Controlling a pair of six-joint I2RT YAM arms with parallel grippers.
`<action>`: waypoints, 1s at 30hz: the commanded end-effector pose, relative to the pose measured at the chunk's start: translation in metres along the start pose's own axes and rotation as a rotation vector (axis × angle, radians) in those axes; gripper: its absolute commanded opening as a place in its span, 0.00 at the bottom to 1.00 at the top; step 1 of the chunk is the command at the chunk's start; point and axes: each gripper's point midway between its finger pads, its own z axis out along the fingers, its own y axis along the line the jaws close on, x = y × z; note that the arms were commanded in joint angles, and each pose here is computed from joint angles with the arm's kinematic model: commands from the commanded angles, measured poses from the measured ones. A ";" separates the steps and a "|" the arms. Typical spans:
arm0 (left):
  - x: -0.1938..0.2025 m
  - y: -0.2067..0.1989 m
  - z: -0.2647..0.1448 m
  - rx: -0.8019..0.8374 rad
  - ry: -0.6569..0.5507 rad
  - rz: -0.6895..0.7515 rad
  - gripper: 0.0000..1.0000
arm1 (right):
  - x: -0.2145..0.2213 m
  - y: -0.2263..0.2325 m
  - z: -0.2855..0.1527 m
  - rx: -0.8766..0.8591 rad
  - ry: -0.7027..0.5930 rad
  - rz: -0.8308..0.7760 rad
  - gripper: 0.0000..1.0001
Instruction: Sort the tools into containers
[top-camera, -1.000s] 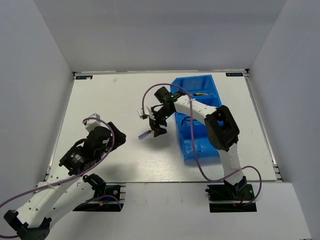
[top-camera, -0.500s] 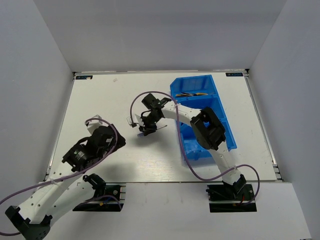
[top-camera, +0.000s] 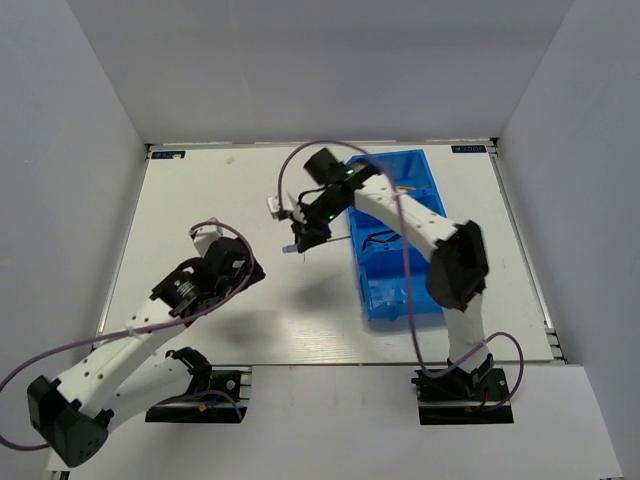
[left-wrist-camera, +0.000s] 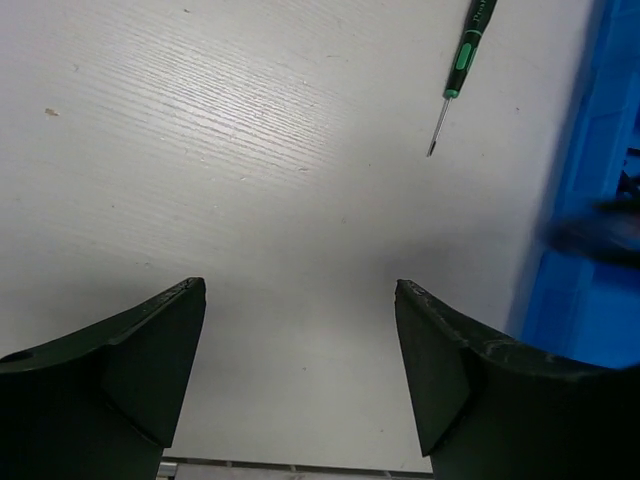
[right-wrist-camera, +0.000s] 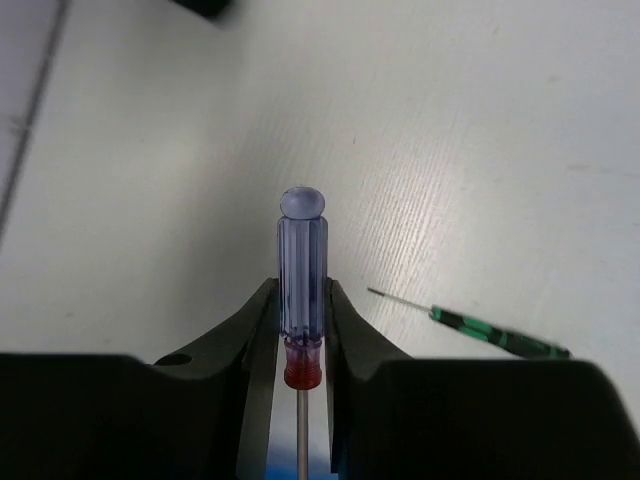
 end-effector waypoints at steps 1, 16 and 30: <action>-0.007 -0.021 0.017 0.027 -0.028 -0.002 0.87 | -0.058 0.060 -0.073 -0.020 -0.102 0.015 0.00; -0.029 -0.117 0.134 0.059 0.027 0.304 0.92 | 0.109 0.150 -0.133 0.156 0.173 0.217 0.00; -0.035 -0.170 0.233 0.073 0.133 0.510 0.88 | 0.103 0.132 -0.173 0.339 0.015 0.365 0.67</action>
